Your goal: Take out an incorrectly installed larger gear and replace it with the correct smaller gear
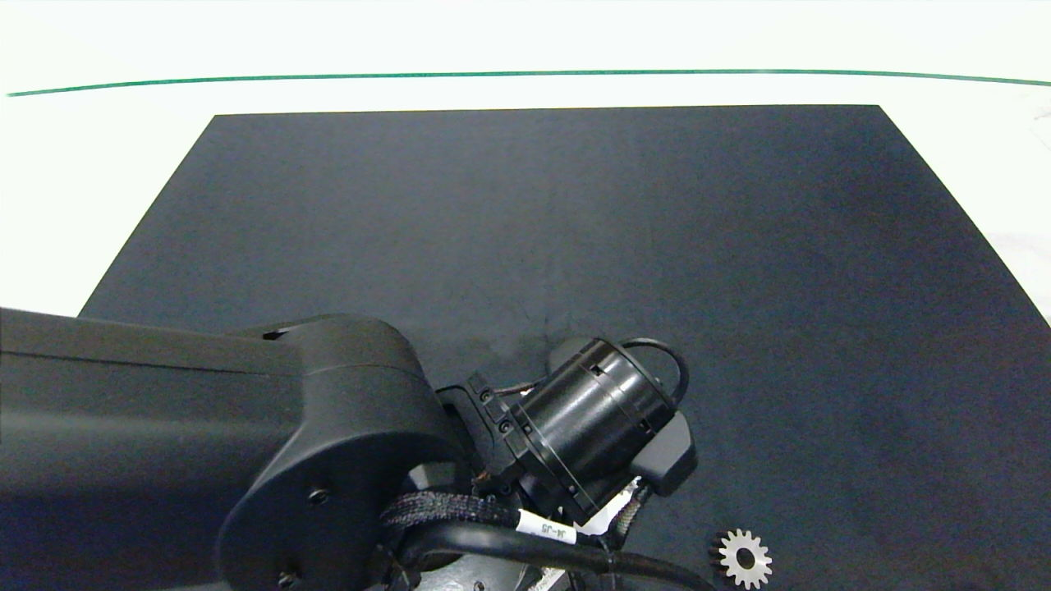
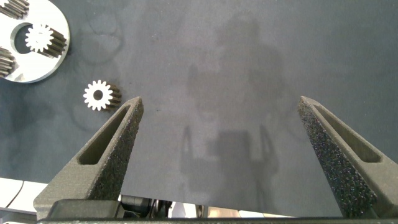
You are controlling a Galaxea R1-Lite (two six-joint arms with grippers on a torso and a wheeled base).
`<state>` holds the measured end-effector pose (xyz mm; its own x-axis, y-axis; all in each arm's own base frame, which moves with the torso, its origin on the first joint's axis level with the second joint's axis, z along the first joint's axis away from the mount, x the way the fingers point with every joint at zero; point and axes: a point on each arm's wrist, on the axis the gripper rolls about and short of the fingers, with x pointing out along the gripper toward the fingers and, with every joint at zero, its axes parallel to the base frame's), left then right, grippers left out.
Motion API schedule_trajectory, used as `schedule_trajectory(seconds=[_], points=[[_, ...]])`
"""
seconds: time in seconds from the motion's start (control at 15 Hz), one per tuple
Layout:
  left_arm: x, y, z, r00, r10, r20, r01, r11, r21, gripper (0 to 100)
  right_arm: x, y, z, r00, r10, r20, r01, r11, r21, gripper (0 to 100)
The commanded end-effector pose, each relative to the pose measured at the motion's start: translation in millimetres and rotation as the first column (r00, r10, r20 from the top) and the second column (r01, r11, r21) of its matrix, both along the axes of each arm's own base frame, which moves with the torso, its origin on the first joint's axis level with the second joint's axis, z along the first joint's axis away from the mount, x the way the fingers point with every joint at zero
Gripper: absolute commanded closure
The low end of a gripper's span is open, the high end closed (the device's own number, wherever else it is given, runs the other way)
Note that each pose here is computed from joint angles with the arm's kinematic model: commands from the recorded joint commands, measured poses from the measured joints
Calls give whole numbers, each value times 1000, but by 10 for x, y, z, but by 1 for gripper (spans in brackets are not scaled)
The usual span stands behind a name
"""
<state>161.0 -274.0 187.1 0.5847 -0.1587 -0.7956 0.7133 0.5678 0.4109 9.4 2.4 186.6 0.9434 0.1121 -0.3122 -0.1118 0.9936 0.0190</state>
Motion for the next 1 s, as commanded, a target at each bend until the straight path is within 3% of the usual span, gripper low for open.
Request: schedule_trajectory(seconds=[0.07,0.47,0.67,1.0], points=[[37,3,-56,1000,11,-7,-11,1000,20,0,-4,0,-2,1000,2,0,-2,1000,1,0],[81,34,-167,1000,25,-16,-24,999,29,7,4,1,-23,1000,5,-11,-5,1000,0,0],[67,33,-170,998,-1,-61,1,1000,2,13,13,1,-39,1000,5,-18,-5,1000,0,0],[83,-15,-87,999,-6,-47,5,999,-31,22,18,1,-55,1000,5,-26,-5,1000,0,0]])
